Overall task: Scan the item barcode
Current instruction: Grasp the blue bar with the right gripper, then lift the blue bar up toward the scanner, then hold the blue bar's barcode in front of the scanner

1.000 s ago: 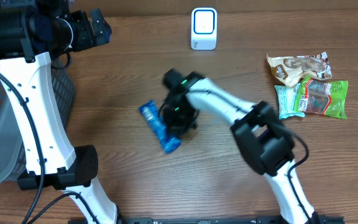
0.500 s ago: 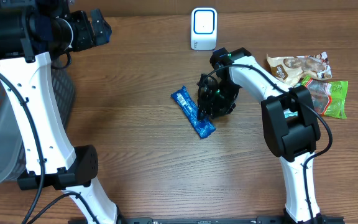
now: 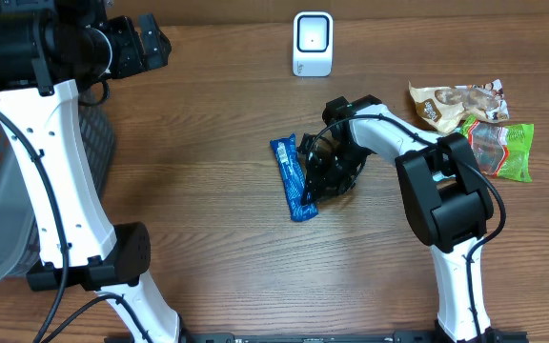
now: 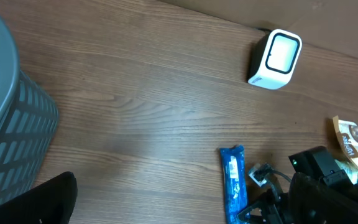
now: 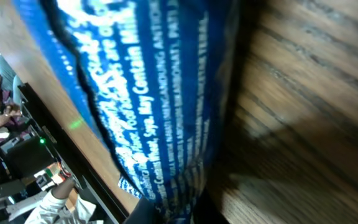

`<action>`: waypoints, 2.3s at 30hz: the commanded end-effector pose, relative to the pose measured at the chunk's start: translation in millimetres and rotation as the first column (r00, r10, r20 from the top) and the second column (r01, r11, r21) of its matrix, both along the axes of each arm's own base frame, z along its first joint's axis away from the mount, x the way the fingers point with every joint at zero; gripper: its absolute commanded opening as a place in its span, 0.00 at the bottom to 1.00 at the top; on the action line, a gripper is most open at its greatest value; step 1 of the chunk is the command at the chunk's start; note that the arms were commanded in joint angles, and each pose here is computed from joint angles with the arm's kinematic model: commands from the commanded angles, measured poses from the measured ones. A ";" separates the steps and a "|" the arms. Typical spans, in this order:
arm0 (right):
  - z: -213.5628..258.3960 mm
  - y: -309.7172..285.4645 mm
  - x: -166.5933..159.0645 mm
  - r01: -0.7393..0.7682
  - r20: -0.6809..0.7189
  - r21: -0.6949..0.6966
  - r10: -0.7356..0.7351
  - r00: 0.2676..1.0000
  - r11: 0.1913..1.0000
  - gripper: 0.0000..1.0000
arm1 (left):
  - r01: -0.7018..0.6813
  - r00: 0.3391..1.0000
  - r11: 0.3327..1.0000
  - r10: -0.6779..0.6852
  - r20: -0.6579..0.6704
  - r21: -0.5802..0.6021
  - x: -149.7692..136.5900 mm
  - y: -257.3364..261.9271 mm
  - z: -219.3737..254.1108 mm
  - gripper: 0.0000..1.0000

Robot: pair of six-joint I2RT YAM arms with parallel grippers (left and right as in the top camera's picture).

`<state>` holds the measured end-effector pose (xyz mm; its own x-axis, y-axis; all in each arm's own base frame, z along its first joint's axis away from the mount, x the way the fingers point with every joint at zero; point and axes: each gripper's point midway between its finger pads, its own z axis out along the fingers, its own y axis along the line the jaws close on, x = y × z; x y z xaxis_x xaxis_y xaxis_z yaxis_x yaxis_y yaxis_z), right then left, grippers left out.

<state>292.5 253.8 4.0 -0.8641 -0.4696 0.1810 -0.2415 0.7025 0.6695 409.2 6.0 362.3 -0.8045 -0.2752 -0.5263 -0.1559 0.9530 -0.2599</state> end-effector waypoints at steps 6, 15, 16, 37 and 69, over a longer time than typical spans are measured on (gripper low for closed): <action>9.6 -26.6 26.5 0.046 0.037 -0.100 -0.043 0.998 0.994 0.07 | -0.002 1.000 1.000 0.002 -0.008 0.007 2.1 2.0 -3.4 1.00; 183.9 -23.3 64.6 -0.026 0.511 0.085 -0.021 0.859 0.996 0.04 | -0.001 1.000 1.000 0.001 -0.008 0.007 2.1 1.9 -3.4 1.00; 204.7 -26.9 61.9 -0.039 0.570 0.087 -0.017 0.821 0.995 0.04 | -0.002 1.000 1.000 0.002 -0.008 0.007 2.1 2.0 -3.4 1.00; 333.3 -48.4 11.4 -0.288 0.923 -0.006 0.117 0.367 0.958 0.04 | -0.001 1.000 1.000 0.001 -0.008 0.007 2.0 1.9 -3.3 1.00; 264.3 -101.2 186.0 0.594 0.893 -0.441 0.392 0.220 0.673 0.04 | 0.001 1.000 1.000 -0.001 -0.008 0.007 2.1 1.0 -3.4 1.00</action>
<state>464.5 176.3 249.5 -0.6180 -0.5028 -0.6044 -0.3333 0.8638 -0.3777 409.2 6.0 362.3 -0.8046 -0.2752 -0.5263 -0.1557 0.9529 -0.2602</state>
